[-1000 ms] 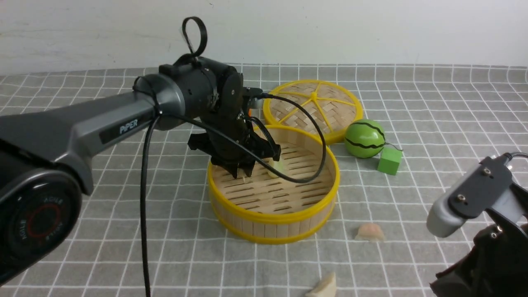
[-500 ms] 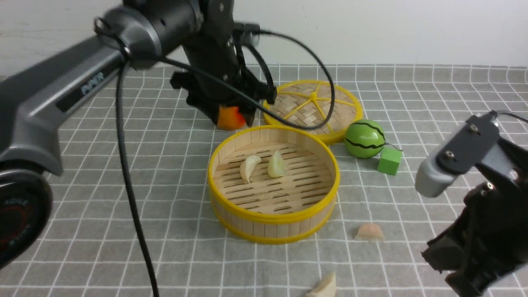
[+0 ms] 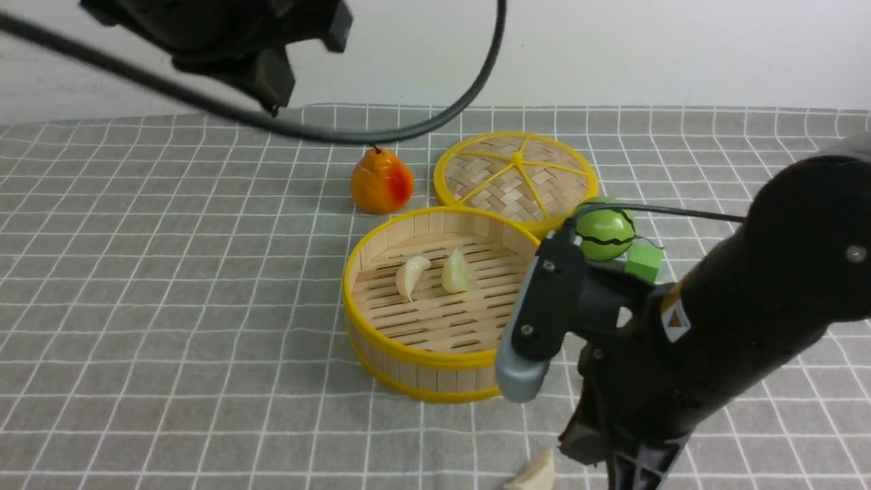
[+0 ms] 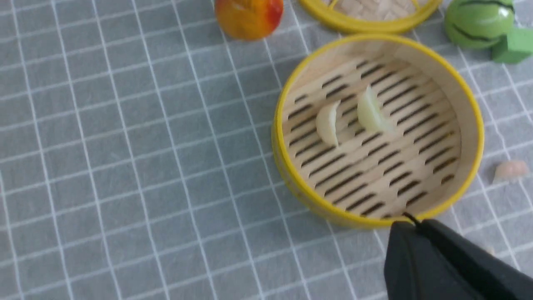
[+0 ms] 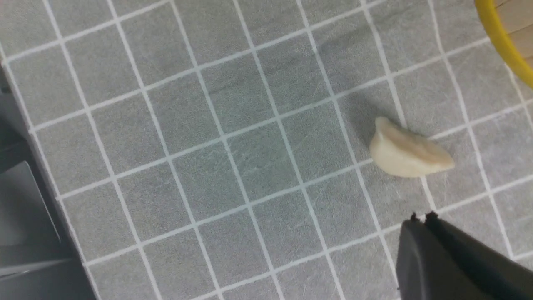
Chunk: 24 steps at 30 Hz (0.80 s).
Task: Put the dumplings into the steamer on the table with the grey tablecloth.
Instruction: 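Reach for and grasp a dumpling lying on the table beside the steamer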
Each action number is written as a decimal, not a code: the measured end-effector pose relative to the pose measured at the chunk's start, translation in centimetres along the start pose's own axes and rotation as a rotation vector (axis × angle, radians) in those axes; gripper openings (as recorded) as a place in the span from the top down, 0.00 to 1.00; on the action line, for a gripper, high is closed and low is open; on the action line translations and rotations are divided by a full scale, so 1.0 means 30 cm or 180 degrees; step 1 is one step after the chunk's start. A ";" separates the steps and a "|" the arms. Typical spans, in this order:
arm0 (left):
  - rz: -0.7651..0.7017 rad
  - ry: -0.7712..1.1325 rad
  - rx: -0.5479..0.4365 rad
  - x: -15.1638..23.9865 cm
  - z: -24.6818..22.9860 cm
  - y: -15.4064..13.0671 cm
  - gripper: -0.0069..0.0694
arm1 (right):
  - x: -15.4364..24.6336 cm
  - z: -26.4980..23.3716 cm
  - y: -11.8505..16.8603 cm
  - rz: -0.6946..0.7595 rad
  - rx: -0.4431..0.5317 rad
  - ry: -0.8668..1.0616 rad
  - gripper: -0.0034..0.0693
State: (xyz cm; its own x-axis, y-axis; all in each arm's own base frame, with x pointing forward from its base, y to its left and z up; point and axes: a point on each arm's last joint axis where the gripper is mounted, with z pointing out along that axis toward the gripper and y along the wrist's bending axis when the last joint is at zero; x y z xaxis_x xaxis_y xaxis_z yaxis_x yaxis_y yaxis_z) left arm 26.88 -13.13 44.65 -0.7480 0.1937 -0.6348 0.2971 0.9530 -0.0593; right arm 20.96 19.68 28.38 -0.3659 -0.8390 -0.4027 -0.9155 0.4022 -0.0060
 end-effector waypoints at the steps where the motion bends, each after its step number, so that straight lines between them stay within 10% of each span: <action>1: -0.0004 0.0005 0.0019 0.036 -0.031 0.006 0.93 | -0.002 0.011 -0.004 -0.0012 0.0001 0.0012 0.95; 14: -0.0066 0.0171 0.0194 0.580 -0.174 0.089 0.93 | -0.002 0.279 -0.057 -0.0367 -0.0243 0.0486 0.20; 24: -0.0064 0.0214 0.0186 0.718 -0.123 0.110 0.93 | -0.009 0.453 -0.118 -0.0500 0.0067 0.0406 0.27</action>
State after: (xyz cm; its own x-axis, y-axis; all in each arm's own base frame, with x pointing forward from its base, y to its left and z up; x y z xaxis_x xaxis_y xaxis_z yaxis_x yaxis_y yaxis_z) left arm 9.56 -4.96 33.63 -0.7916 0.1918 -0.5801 0.3144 0.9420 -0.1176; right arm 26.58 23.46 16.08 -0.2382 -0.9312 -0.2761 -0.9599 0.2690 -0.0791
